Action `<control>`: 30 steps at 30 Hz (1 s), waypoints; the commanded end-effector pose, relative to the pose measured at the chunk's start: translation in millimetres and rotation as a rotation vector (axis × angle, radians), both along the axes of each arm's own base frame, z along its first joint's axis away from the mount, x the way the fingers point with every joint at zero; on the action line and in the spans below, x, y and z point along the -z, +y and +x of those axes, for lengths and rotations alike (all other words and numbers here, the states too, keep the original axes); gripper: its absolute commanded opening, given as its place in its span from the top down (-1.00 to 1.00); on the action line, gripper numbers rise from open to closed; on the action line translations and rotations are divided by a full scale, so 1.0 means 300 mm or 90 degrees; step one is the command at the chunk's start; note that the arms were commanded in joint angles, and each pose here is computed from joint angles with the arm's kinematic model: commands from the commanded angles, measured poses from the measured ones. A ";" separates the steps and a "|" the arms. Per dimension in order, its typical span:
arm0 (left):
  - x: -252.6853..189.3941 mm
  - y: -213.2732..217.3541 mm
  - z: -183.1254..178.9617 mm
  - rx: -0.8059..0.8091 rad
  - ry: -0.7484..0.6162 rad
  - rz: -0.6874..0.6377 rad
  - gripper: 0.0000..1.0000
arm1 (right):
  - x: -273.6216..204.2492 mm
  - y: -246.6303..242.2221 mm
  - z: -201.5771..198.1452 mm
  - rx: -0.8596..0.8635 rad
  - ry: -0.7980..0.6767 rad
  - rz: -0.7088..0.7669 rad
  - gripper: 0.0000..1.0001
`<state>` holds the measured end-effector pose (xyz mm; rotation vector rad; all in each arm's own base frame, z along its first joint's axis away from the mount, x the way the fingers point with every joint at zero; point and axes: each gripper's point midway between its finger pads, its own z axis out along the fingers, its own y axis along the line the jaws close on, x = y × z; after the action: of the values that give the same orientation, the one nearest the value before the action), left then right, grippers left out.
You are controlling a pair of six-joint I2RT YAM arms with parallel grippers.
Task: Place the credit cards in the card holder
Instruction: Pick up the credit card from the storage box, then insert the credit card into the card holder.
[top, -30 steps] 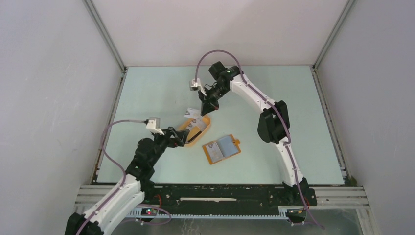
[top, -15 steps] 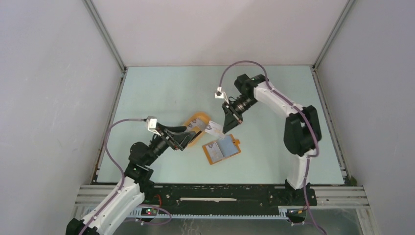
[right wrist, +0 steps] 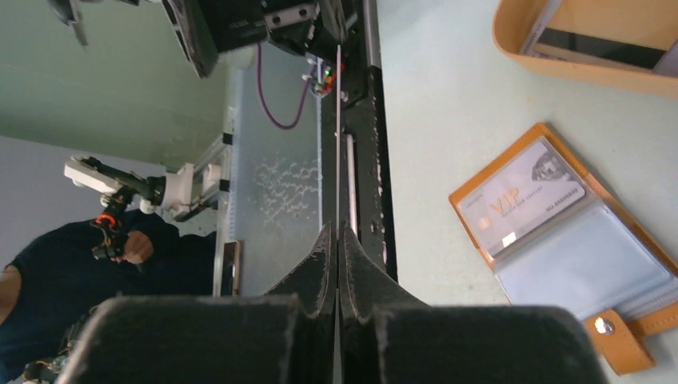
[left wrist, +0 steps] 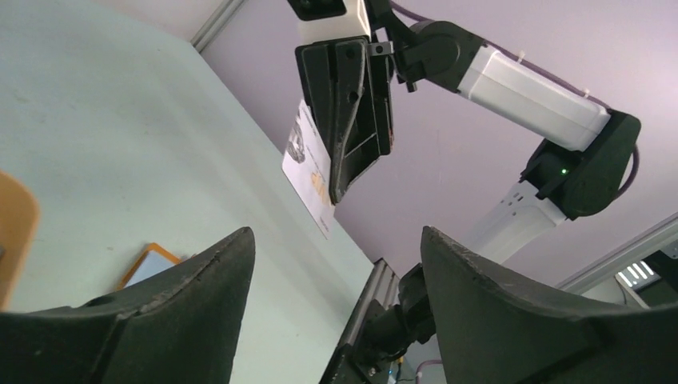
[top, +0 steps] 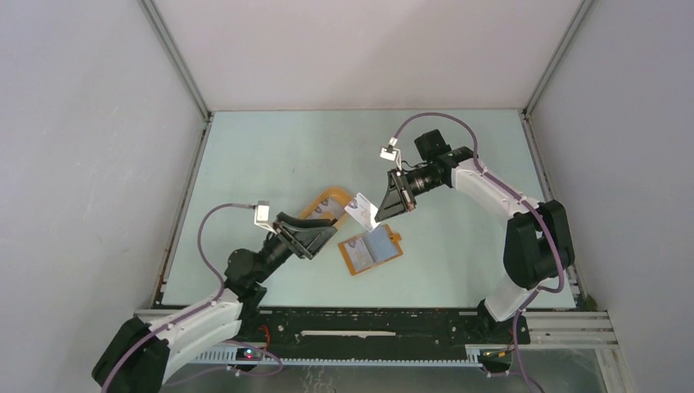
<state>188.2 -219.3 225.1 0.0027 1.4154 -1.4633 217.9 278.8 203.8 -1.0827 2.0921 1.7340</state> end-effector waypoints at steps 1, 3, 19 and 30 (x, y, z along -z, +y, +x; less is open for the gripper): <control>-0.114 -0.010 0.004 -0.017 -0.035 -0.080 -0.55 | -0.099 0.018 -0.005 -0.017 0.013 0.082 1.00; -0.124 -0.032 0.013 -0.008 -0.029 -0.089 -0.48 | -0.101 0.019 -0.008 -0.019 0.017 0.086 1.00; -0.148 -0.140 0.073 0.028 0.001 -0.107 -0.14 | -0.108 0.026 -0.016 -0.027 0.040 0.098 1.00; -0.159 -0.175 0.104 0.032 0.010 -0.109 0.48 | -0.096 0.058 -0.049 -0.052 0.047 0.094 1.00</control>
<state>217.6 -267.3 241.1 -0.1020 1.4064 -1.5899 208.6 293.0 224.4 -1.0584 1.9931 1.9369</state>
